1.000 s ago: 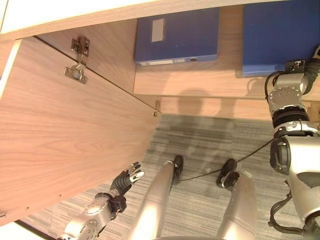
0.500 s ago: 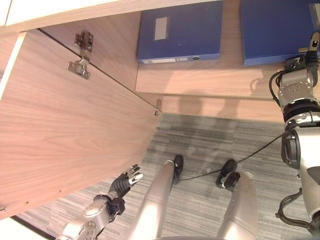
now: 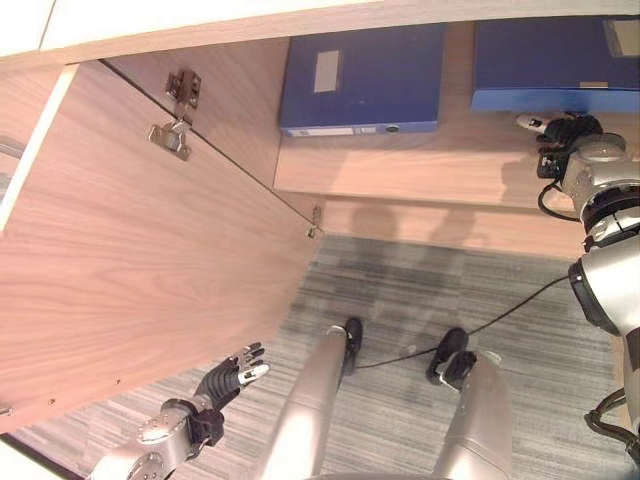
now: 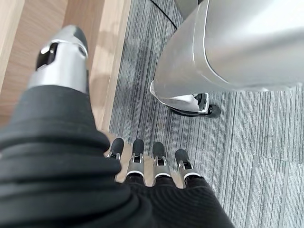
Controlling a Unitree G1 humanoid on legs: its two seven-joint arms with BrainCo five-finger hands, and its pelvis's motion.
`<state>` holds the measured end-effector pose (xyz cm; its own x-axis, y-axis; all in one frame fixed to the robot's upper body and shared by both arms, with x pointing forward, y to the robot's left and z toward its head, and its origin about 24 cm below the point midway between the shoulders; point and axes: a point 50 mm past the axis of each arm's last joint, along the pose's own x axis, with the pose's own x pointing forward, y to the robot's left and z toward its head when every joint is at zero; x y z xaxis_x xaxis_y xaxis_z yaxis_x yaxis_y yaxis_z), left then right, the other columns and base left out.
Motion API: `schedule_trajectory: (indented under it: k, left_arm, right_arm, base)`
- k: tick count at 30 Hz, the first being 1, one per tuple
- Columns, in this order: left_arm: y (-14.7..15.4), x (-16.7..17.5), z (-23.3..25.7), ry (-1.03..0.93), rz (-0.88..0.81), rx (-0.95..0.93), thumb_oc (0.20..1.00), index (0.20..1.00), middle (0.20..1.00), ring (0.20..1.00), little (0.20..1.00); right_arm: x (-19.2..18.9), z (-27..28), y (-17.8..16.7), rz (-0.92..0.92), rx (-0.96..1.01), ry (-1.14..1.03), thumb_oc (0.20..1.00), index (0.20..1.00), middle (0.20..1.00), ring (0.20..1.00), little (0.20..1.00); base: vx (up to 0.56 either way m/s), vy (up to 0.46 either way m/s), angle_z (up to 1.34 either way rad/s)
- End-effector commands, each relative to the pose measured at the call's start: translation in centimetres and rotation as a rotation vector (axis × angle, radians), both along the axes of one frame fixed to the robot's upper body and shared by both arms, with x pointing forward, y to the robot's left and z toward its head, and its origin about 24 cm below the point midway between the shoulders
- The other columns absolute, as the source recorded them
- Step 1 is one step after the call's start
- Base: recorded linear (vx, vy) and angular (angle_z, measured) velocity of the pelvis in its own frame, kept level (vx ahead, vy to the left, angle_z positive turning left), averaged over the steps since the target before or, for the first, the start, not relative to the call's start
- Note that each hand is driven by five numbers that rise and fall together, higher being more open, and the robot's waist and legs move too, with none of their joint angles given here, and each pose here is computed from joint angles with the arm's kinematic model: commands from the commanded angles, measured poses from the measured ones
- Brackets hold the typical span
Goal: Put the empty folder in the office cabinet
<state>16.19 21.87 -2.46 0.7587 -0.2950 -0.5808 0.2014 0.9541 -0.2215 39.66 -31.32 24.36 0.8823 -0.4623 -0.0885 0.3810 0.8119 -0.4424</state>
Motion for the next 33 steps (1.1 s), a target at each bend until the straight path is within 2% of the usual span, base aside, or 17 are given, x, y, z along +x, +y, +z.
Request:
schedule_trajectory:
  k: [1,2,3,5,8,10,11,12,13,17,18,24,33]
  left_arm:
    - [2.3,-1.2,1.2,-0.007,-0.030,0.092,1.000,1.000,1.000,1.000,1.000]
    - [2.4,-1.3,1.2,-0.007,-0.031,0.096,1.000,1.000,1.000,1.000,1.000]
    - [2.4,-1.3,1.2,-0.007,-0.031,0.096,1.000,1.000,1.000,1.000,1.000]
    - [2.5,-1.3,1.4,-0.030,-0.024,0.093,1.000,1.000,1.000,1.000,1.000]
    - [2.6,-1.4,1.4,-0.035,-0.022,0.091,1.000,1.000,1.000,1.000,1.000]
    - [2.9,-1.6,1.6,-0.036,-0.019,0.087,1.000,1.000,1.000,1.000,1.000]
    - [2.9,-1.6,1.6,-0.037,-0.019,0.085,1.000,1.000,1.000,1.000,1.000]
    - [2.8,-1.4,1.8,-0.055,-0.015,0.077,1.000,1.000,1.000,1.000,1.000]
    - [2.7,-1.1,2.3,-0.078,-0.026,0.075,1.000,1.000,1.000,1.000,1.000]
    - [2.1,-0.5,3.2,-0.114,-0.073,0.062,1.000,1.000,1.000,1.000,1.000]
    - [1.2,0.5,3.9,-0.147,-0.131,0.038,1.000,1.000,1.000,1.000,1.000]
    - [-0.1,1.7,3.9,-0.182,-0.172,0.009,1.000,1.000,1.000,1.000,1.000]
    - [-0.6,2.3,3.6,-0.200,-0.156,0.007,1.000,1.000,1.000,1.000,1.000]
  right_arm:
    - [0.0,4.4,0.3,0.037,-0.181,-0.034,1.000,1.000,1.000,1.000,1.000]
    - [-0.1,4.5,0.2,0.038,-0.264,0.004,1.000,1.000,1.000,1.000,1.000]
    - [-0.1,4.5,0.2,0.038,-0.264,0.004,1.000,1.000,1.000,1.000,1.000]
    - [0.3,5.4,1.3,0.086,-0.552,0.065,1.000,1.000,1.000,1.000,1.000]
    - [0.5,5.6,1.9,0.127,-0.603,0.061,1.000,1.000,1.000,1.000,1.000]
    - [0.6,5.9,2.3,0.156,-0.754,0.124,1.000,1.000,1.000,1.000,1.000]
    - [0.6,5.9,2.3,0.157,-0.756,0.124,1.000,1.000,1.000,1.000,1.000]
    - [0.9,5.6,3.3,0.203,-0.925,0.200,1.000,1.000,1.000,1.000,1.000]
    - [1.1,5.2,4.0,0.263,-0.999,0.250,1.000,1.000,1.000,1.000,1.000]
    - [1.3,2.6,5.2,0.408,-1.023,0.389,1.000,1.000,1.000,1.000,1.000]
    - [1.5,0.2,6.1,0.497,-0.984,0.511,1.000,1.000,1.000,1.000,1.000]
    - [1.3,-2.9,5.3,0.503,-0.860,0.581,1.000,1.000,1.000,1.000,1.000]
    - [0.3,-7.0,3.2,0.466,-0.788,0.704,1.000,1.000,1.000,1.000,1.000]
  base:
    - [0.00,0.000,0.00]
    - [0.00,0.000,0.00]
    - [0.00,0.000,0.00]
    - [-0.01,0.007,-0.02]
    - [0.00,0.004,-0.08]
    - [0.00,0.005,-0.03]
    - [-0.01,0.023,-0.03]
    - [-0.01,0.033,-0.05]
    - [-0.01,0.037,-0.06]
    - [-0.03,0.010,-0.09]
    - [-0.03,-0.017,-0.10]
    - [-0.02,-0.020,-0.09]
    - [0.01,-0.025,0.01]
